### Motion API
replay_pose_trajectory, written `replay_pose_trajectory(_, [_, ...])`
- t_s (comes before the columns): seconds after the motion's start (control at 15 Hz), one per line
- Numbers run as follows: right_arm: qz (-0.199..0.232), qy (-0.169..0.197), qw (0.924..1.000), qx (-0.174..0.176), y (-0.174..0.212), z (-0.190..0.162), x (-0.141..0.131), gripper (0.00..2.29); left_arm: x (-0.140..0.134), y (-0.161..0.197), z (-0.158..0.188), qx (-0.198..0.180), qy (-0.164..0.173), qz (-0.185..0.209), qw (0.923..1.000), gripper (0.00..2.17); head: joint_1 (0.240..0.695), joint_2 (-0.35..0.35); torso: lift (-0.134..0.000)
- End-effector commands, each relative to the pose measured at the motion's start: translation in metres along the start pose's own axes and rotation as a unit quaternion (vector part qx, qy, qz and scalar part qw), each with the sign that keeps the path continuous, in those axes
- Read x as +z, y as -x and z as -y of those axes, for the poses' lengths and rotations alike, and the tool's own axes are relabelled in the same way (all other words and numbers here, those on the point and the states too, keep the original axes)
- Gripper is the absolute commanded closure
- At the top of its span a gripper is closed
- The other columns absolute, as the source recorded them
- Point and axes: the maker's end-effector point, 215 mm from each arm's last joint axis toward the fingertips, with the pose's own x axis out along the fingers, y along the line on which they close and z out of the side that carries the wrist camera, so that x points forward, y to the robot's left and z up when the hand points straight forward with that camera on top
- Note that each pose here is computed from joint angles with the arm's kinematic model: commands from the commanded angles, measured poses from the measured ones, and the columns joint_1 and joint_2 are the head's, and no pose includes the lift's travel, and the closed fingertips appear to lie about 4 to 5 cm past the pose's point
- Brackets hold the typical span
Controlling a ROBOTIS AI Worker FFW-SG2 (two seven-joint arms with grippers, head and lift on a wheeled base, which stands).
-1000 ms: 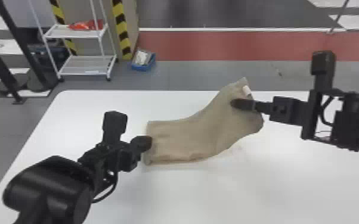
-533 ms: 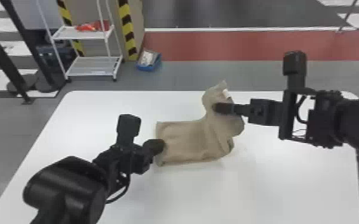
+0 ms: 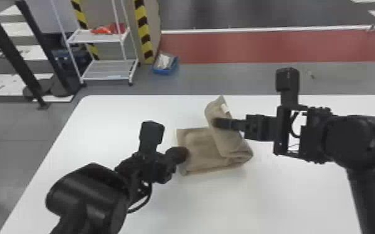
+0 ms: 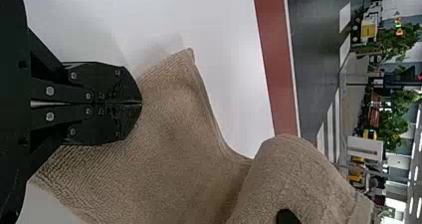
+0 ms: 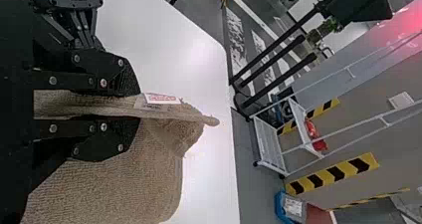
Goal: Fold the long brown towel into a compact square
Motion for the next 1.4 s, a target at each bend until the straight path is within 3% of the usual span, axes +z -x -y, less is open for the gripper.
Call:
replay_pose_trajectory(0.0, [-0.006, -0.004, 1.0, 0.001, -0.011, 0.004, -0.009, 0.97, 0.001, 0.0, -0.002, 0.0, 0.001, 0.001, 1.0, 2.11, 0.695, 0.097, -0.124])
replay_pose_trajectory(0.27, [0.005, 0.0, 1.0, -0.006, -0.029, 0.017, -0.008, 0.97, 0.003, 0.0, 0.002, -0.005, 0.003, 0.006, 1.0, 2.11, 0.695, 0.104, -0.124])
replay_pose_trajectory(0.93, [-0.029, 0.019, 0.9994, -0.009, -0.048, 0.01, -0.026, 0.96, 0.006, 0.0, 0.0, -0.012, 0.01, 0.014, 0.9998, 2.12, 0.695, 0.115, -0.124])
replay_pose_trajectory(1.33, [-0.038, 0.03, 0.9987, -0.012, -0.06, 0.012, -0.035, 0.83, 0.008, 0.0, 0.002, -0.015, 0.011, 0.016, 0.9997, 2.12, 0.695, 0.128, -0.124])
